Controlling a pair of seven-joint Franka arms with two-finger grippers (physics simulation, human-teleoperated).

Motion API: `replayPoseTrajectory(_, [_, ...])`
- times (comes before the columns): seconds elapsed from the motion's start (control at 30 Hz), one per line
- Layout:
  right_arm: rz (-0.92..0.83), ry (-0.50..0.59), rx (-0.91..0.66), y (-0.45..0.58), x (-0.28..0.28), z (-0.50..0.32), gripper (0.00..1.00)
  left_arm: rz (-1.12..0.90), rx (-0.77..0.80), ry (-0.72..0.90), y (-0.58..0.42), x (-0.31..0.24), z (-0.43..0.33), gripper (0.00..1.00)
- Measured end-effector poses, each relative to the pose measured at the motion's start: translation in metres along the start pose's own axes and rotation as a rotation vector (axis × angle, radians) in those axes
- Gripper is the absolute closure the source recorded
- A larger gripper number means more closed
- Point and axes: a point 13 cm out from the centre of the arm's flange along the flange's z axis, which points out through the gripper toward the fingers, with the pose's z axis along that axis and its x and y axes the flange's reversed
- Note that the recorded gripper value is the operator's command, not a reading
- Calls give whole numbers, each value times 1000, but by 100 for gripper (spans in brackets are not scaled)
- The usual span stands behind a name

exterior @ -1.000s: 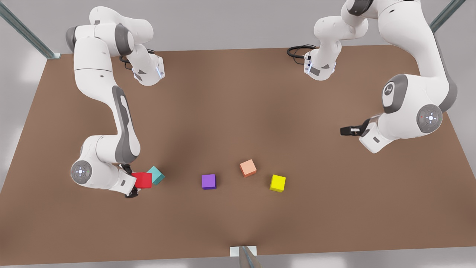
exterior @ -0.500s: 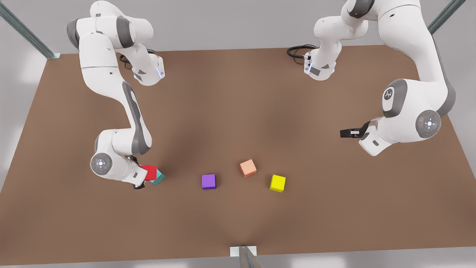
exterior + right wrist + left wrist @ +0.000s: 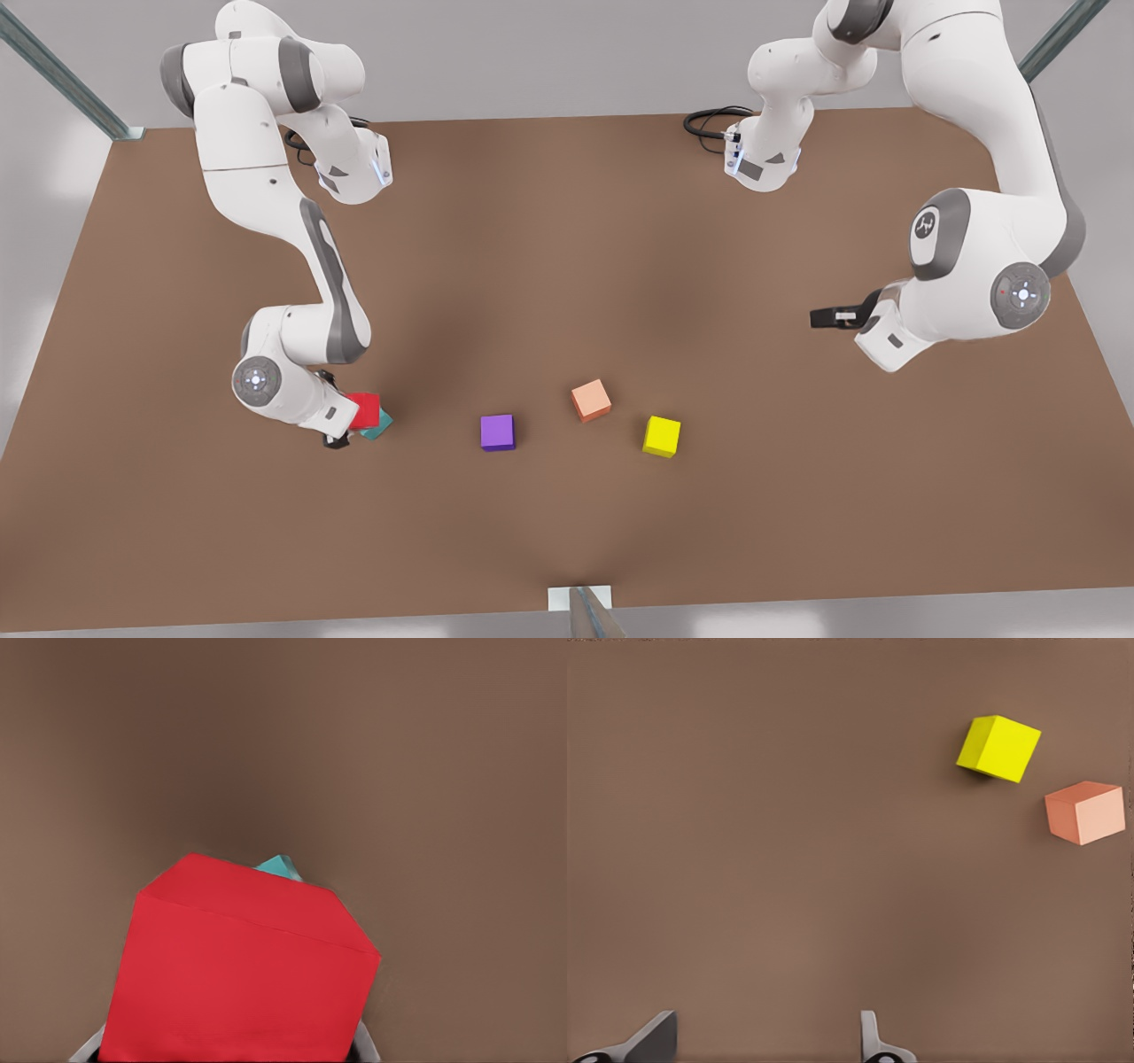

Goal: Pick up red wooden cube and pass to hand red wooden cube and place in blue wooden cube

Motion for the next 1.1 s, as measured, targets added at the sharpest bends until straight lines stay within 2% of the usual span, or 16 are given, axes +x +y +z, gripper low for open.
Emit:
replayPoseTrajectory(0.53, [18,-13,35,0,-2,-16,0,28,-22,-14,4,-2,-3,0])
replayPoseTrajectory(0.8, [45,-27,57,-4,-1,-86,0,32,-22,-10,6,-3,-1,0])
replayPoseTrajectory(0.9, [155,-15,52,-28,12,-132,1,34,-22,-9,6,-3,0,0])
replayPoseTrajectory(1.0, [383,-4,10,-34,15,-165,0,30,-19,-4,9,0,-4,0])
replayPoseTrajectory(1.1, [631,37,34,-25,33,-237,0,24,-16,5,14,7,-16,0])
